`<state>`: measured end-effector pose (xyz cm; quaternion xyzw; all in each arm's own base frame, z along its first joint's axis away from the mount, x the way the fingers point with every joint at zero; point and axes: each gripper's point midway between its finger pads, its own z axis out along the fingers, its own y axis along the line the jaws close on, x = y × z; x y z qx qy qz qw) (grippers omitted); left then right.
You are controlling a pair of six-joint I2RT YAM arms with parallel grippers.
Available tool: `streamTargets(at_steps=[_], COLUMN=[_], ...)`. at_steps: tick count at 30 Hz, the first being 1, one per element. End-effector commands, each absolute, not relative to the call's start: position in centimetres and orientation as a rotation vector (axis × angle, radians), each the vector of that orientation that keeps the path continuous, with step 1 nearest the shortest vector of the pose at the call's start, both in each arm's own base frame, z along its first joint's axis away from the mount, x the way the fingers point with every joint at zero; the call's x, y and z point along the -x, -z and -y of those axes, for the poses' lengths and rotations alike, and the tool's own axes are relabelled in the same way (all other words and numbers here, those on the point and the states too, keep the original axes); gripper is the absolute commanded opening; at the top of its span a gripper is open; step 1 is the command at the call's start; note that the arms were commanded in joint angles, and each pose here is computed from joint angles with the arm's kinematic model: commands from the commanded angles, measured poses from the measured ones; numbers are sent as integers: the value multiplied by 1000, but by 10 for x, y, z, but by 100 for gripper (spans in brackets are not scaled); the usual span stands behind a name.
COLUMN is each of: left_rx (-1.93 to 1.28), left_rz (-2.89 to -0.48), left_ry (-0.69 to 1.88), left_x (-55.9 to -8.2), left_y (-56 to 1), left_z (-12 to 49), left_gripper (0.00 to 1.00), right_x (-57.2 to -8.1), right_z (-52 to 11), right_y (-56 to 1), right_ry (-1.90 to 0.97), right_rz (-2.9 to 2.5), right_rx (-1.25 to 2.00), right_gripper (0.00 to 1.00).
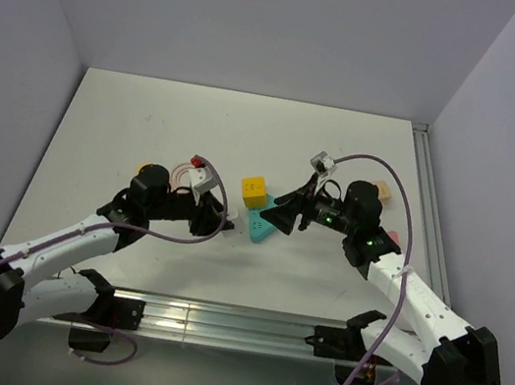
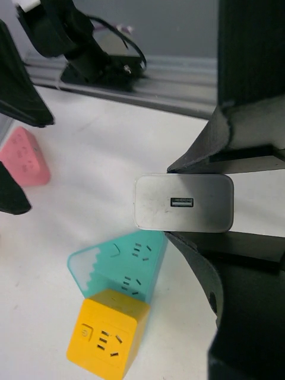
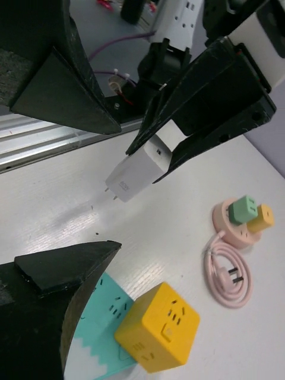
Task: Insert the plug
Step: Adjust the plug, then insert the plug into the socket.
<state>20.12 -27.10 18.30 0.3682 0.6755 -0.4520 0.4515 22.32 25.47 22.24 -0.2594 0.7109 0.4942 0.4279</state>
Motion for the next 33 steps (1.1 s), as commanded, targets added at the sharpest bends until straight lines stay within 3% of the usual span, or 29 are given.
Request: streamTargets(at_steps=[1,9,22,33], left_rx=[-989,-1125,-1256,-1278], left_rz=[-1444,-1394,-1362,-1397], left_ry=[1012,951,1004,942], left_x=[-222,-241,-258,-273], left_y=[-205,-187,-144,-129], left_z=[282,297,332,342], left_gripper=[0,0,0,0], right_x=[-240,-262,-265,-259], right_z=[-251,-240,-234,-239], right_y=[-235,-212,-187,-182], right_ry=[-1215,-1137,-1132,-1178], right_rz=[-1700,-1739,-1729,-1734], right_rx=[528,373,289,322], right_gripper=[79,74,40,33])
